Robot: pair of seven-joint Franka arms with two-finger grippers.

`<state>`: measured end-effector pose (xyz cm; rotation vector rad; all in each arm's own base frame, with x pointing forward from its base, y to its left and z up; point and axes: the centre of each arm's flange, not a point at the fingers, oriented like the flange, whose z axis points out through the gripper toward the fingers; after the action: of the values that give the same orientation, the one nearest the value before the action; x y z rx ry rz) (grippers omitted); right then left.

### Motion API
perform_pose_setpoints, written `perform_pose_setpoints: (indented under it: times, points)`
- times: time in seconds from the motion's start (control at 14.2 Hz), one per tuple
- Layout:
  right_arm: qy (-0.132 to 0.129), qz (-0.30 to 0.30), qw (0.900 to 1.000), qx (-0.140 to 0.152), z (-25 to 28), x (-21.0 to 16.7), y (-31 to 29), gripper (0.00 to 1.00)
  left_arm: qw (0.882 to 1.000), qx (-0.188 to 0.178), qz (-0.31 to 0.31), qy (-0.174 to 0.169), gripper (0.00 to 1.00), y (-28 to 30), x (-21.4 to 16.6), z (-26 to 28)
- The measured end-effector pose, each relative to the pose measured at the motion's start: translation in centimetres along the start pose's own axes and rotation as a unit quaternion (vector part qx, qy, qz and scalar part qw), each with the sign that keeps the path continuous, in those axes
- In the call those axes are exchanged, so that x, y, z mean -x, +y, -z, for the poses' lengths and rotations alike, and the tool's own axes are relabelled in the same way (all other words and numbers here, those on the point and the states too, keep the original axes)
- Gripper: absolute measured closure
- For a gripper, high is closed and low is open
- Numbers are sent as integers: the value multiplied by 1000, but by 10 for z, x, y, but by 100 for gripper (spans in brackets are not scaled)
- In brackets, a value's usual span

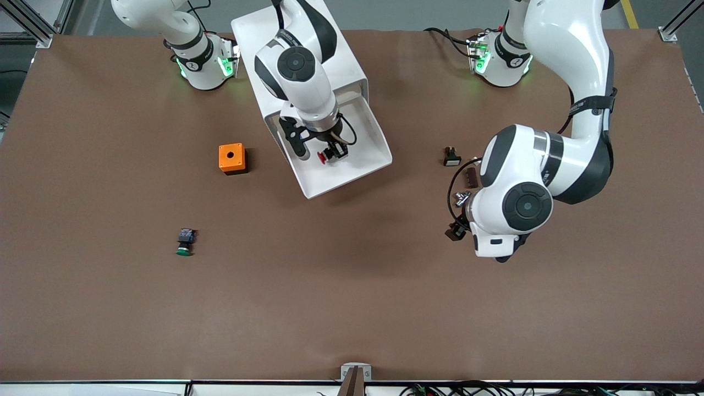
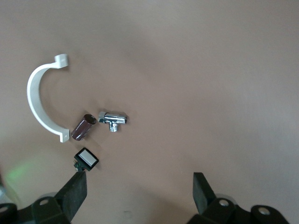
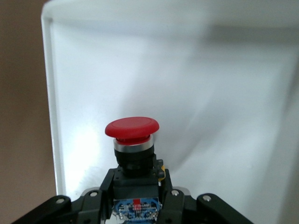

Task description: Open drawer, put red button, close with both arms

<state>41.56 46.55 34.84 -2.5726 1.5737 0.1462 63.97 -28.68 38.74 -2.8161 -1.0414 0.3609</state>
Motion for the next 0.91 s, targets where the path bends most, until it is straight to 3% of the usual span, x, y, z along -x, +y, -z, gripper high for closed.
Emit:
perform_pose_setpoints:
  times: [0.28, 0.56, 0.7, 0.77, 0.91]
  points:
    - [2, -7, 1000, 4, -14, 14, -4, 59, 995, 44, -87, 0, 0, 37, 52, -9]
    - [15, 4, 1000, 13, -7, 11, -10, 24, 988, 71, -134, 0, 0, 77, 106, -48]
    - [28, 51, 998, 35, 16, 4, -21, 6, 986, 71, -149, 2, 0, 91, 125, -70]
    - [29, 79, 995, 46, 34, -4, -29, 0, 985, 73, -157, 5, 0, 98, 136, -79]
    - [26, 135, 989, 57, 78, -34, -50, 0, 982, 72, -173, 7, 0, 109, 159, -97]
